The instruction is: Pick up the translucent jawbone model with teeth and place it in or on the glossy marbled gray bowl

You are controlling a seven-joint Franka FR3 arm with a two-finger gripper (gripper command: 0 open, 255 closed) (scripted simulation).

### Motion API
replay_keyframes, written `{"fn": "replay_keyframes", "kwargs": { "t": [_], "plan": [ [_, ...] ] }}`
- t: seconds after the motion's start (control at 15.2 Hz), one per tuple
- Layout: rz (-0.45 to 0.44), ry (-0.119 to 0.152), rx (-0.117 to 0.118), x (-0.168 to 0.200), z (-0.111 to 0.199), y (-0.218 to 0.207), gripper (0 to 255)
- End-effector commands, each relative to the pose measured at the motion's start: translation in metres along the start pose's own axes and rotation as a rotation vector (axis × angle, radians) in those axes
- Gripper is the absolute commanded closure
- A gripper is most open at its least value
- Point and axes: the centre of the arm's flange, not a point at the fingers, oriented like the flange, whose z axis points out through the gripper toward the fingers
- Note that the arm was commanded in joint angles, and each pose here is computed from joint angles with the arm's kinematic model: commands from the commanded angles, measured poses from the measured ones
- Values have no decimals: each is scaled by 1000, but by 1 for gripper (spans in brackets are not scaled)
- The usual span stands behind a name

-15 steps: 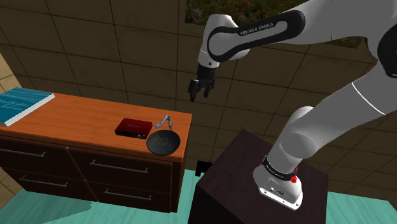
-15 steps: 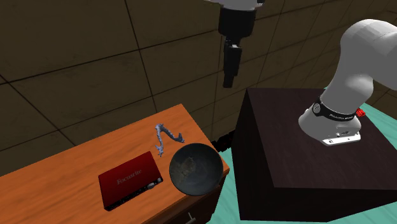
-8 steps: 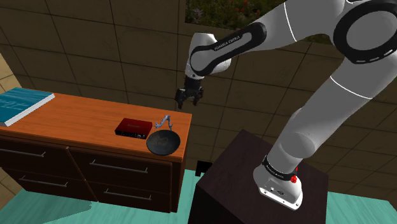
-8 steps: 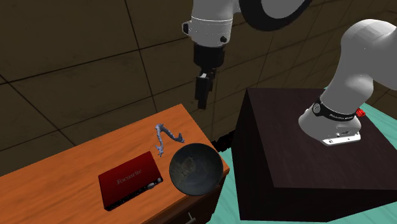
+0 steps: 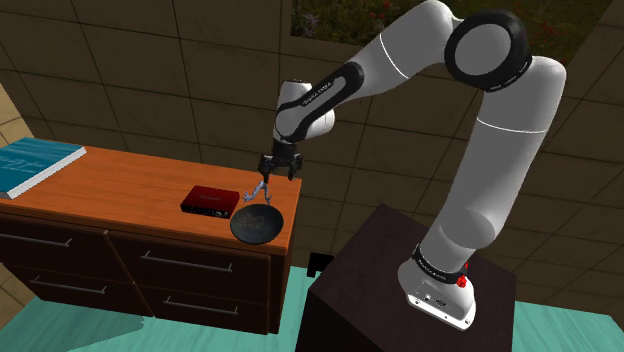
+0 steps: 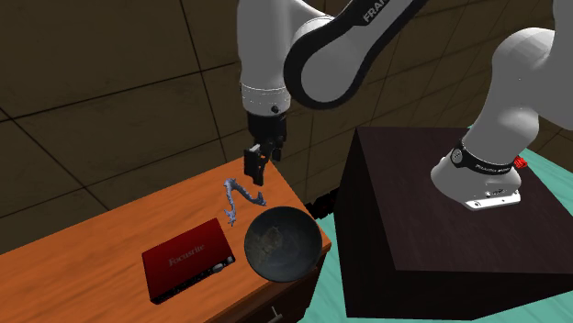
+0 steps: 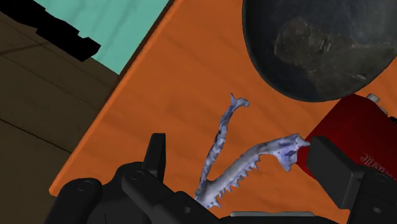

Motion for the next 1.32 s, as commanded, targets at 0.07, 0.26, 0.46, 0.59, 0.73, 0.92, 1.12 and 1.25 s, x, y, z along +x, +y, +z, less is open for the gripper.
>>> {"fn": "replay_keyframes", "kwargs": {
  "t": [0.07, 0.26, 0.46, 0.59, 0.73, 0.92, 1.12, 1.25],
  "plan": [
    [61, -1, 4, 23, 35, -4, 0],
    [115, -3, 7, 44, 65, -6, 0],
    [115, -3, 7, 44, 80, -6, 0],
    [115, -3, 7, 44, 91, -6, 0],
    [115, -3, 7, 44, 102, -6, 0],
    [115, -3, 7, 44, 105, -6, 0],
    [115, -3, 7, 44, 105, -6, 0],
    [115, -3, 7, 44, 105, -6, 0]
  ]
}}
